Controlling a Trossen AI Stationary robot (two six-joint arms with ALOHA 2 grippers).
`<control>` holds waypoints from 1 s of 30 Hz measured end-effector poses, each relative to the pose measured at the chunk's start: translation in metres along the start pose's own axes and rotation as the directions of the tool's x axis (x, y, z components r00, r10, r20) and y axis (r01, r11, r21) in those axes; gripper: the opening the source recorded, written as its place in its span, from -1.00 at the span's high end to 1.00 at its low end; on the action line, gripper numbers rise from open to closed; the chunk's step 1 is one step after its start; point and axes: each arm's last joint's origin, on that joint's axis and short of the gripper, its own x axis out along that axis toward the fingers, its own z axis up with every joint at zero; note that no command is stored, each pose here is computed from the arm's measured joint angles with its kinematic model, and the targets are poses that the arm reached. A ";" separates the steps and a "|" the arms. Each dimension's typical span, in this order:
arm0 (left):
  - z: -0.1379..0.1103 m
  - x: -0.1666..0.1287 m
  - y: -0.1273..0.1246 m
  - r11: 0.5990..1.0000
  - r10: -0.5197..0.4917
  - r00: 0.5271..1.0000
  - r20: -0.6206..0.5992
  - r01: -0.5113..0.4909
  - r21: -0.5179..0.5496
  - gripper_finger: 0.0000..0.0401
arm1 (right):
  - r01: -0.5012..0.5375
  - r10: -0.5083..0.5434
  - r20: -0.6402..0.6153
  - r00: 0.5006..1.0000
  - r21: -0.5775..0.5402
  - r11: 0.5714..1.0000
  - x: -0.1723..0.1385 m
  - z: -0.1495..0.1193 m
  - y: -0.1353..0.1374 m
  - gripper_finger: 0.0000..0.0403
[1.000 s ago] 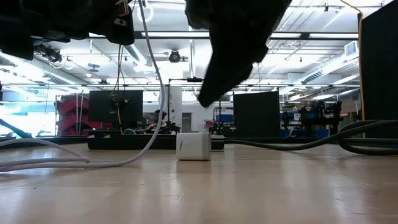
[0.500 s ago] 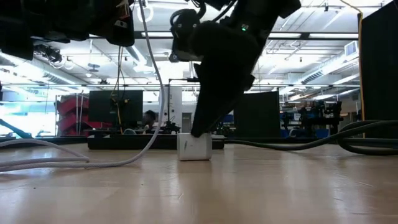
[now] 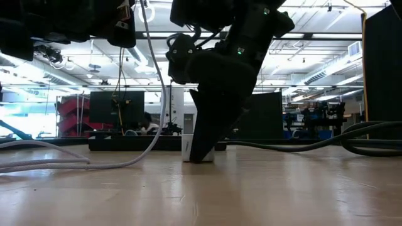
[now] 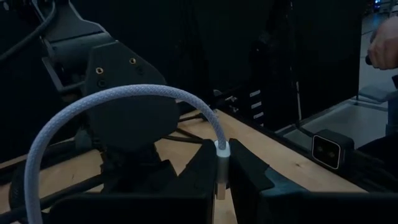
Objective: Insert USB
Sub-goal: Insert the charger cable into the charger adapter
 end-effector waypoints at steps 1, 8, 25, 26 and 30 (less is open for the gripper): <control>0.000 0.000 0.000 1.000 0.000 1.000 -0.001 0.000 0.000 0.97 | -0.002 0.002 0.000 1.000 -0.005 1.000 0.000 0.000 0.000 -0.08; 0.000 0.000 0.000 1.000 -0.001 1.000 -0.005 0.001 -0.001 0.97 | -0.014 0.014 -0.004 1.000 -0.028 1.000 0.000 0.000 0.001 0.07; 0.000 0.000 0.000 1.000 0.000 1.000 0.001 0.000 -0.004 0.97 | -0.067 0.066 -0.008 0.998 -0.054 0.996 -0.001 0.000 0.003 0.28; 0.000 0.000 0.000 1.000 0.000 1.000 0.001 0.000 -0.005 0.97 | -0.068 0.068 -0.007 0.998 -0.047 0.997 -0.001 0.000 0.003 0.16; 0.000 0.000 0.000 1.000 0.000 1.000 0.001 0.000 -0.005 0.97 | -0.071 0.071 -0.003 0.997 -0.039 0.997 -0.001 0.001 0.003 -0.22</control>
